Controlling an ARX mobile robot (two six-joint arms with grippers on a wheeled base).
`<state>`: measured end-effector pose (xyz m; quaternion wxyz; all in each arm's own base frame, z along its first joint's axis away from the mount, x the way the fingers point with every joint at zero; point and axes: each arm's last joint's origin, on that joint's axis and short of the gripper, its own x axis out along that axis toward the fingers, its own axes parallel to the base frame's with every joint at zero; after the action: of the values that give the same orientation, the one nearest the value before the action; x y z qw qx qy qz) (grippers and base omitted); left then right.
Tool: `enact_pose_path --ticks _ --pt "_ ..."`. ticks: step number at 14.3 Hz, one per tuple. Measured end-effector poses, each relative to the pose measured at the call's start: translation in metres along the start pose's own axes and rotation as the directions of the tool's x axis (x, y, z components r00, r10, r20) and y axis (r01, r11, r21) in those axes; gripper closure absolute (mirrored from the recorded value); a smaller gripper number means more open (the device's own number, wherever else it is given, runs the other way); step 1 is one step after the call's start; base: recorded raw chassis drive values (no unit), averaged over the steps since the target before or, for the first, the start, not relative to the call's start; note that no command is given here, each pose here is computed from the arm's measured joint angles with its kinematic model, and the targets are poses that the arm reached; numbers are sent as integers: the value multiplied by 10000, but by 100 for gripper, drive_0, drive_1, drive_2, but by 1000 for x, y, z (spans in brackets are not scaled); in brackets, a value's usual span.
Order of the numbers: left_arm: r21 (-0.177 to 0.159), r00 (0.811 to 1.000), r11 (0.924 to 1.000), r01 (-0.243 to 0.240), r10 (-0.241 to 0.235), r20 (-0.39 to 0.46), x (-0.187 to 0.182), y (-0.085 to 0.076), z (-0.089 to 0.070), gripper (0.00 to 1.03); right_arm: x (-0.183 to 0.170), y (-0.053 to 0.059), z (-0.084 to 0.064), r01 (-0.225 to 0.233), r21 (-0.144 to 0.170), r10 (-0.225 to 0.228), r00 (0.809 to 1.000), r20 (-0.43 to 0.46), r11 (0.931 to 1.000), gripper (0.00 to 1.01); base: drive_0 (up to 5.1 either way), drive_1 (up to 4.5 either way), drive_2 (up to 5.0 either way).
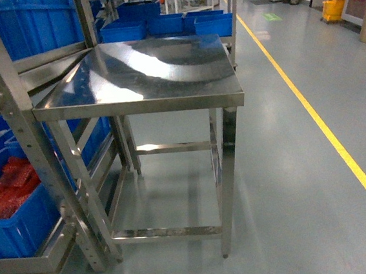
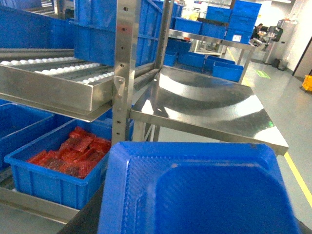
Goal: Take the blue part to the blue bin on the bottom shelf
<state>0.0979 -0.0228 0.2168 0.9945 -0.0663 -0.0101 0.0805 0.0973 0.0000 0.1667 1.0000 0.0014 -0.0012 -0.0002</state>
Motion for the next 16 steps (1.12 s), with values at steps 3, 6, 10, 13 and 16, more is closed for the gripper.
enact_pose_path --ticks 3,6,10,13,16 --pt "12 10000 10000 -2 2 -13 0 0 0 60 0 0 0 0 -4 0 10000 -34 10000 3 8 432 -417" --pt "-10 10000 10000 6 -6 16 0 0 0 60 0 0 0 0 -4 0 10000 -27 10000 3 8 293 -277" --pt "2 10000 10000 0 0 -3 0 0 0 60 0 0 0 0 0 0 10000 -27 10000 3 0 0 0" --pt "0 10000 10000 12 -12 5 0 0 0 60 0 0 0 11 0 -11 10000 -15 10000 3 -324 225 98" --pt "6 10000 10000 37 -37 -15 0 0 0 60 0 0 0 4 -4 -4 10000 -11 10000 3 -468 356 162"
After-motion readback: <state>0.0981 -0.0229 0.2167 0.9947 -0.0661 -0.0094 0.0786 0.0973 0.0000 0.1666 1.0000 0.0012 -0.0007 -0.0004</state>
